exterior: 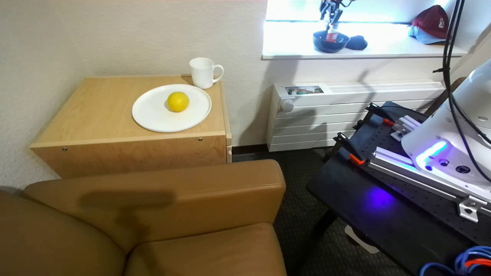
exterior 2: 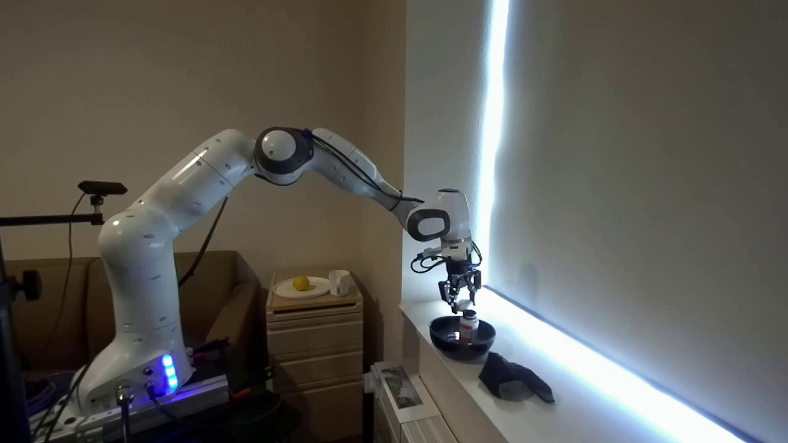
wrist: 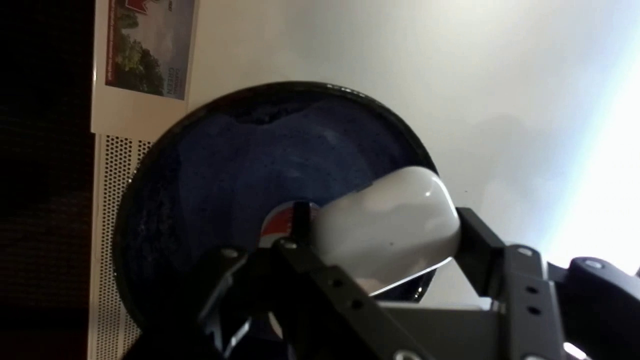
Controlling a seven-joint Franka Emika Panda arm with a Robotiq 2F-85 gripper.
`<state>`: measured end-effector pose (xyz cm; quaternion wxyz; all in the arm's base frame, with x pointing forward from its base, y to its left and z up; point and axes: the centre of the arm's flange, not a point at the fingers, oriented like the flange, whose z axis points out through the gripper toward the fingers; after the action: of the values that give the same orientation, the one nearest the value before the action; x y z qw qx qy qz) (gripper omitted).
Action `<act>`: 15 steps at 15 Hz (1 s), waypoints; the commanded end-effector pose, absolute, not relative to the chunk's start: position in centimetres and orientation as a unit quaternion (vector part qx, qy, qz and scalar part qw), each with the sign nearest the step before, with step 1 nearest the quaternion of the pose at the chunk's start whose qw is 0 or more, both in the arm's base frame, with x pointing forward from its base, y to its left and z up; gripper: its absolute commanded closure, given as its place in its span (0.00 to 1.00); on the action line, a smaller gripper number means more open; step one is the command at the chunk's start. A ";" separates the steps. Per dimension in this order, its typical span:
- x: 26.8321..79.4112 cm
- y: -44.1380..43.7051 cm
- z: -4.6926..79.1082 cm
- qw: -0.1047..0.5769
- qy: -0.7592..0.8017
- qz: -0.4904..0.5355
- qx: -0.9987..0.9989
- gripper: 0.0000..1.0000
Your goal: Put the white object into the black bowl.
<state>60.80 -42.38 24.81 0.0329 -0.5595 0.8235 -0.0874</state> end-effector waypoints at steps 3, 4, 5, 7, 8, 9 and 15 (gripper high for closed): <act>60.0 -41.1 22.6 0.033 0.823 -0.046 -0.565 0.55; 60.1 -40.8 22.0 0.032 0.825 -0.043 -0.563 0.55; 60.3 -40.4 21.5 0.032 0.827 -0.042 -0.559 0.55; 60.5 -40.8 21.8 0.026 0.826 -0.049 -0.562 0.55; 60.5 -40.6 21.3 0.024 0.826 -0.047 -0.562 0.30; 60.6 -40.6 21.2 0.024 0.825 -0.046 -0.562 0.30; 61.0 -40.0 18.9 0.004 0.827 -0.045 -0.561 0.55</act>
<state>60.58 -40.35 20.29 0.0171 -0.5626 0.8255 -0.0426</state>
